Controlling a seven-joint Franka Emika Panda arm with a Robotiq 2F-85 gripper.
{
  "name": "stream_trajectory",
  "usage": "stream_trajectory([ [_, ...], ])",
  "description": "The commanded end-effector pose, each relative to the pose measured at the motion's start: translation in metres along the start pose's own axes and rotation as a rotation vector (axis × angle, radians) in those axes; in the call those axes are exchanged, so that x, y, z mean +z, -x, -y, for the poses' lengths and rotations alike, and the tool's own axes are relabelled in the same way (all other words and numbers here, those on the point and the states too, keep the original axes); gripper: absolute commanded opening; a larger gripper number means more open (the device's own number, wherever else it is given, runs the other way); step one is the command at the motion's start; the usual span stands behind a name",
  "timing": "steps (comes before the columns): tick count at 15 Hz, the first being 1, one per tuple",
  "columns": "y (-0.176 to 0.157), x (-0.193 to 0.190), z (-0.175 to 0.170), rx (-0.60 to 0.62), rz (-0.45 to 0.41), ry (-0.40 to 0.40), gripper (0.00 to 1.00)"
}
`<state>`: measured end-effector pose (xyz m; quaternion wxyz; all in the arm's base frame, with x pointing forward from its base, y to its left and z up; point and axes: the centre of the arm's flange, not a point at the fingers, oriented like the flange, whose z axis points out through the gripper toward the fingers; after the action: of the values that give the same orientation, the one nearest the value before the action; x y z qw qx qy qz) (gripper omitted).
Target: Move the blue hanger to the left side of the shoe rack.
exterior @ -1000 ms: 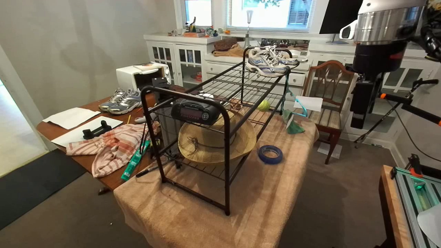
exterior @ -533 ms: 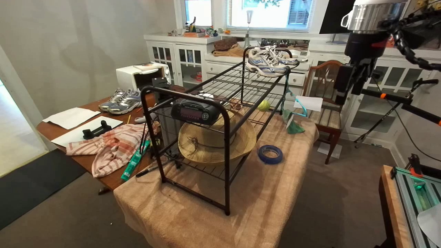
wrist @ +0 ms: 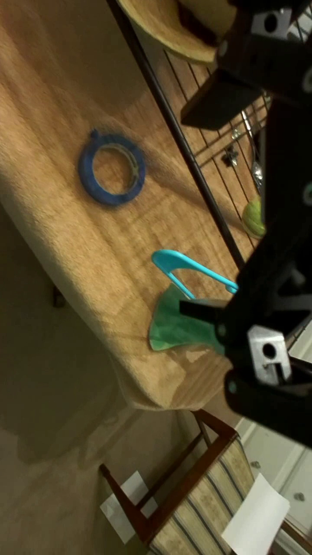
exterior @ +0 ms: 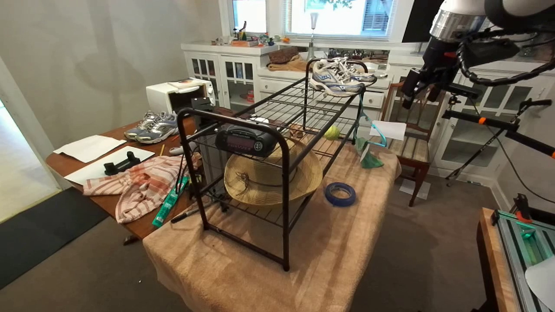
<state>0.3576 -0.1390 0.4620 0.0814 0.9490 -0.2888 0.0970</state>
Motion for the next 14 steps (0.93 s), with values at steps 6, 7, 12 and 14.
stream_trajectory([
  [6,-0.066,0.085,-0.008,0.058,-0.242,0.174,1.0],
  [7,-0.07,0.091,-0.01,0.065,-0.25,0.191,1.0],
  [12,-0.076,0.09,-0.024,0.096,-0.267,0.209,1.0],
  [14,-0.081,0.093,-0.027,0.104,-0.267,0.209,1.0],
])
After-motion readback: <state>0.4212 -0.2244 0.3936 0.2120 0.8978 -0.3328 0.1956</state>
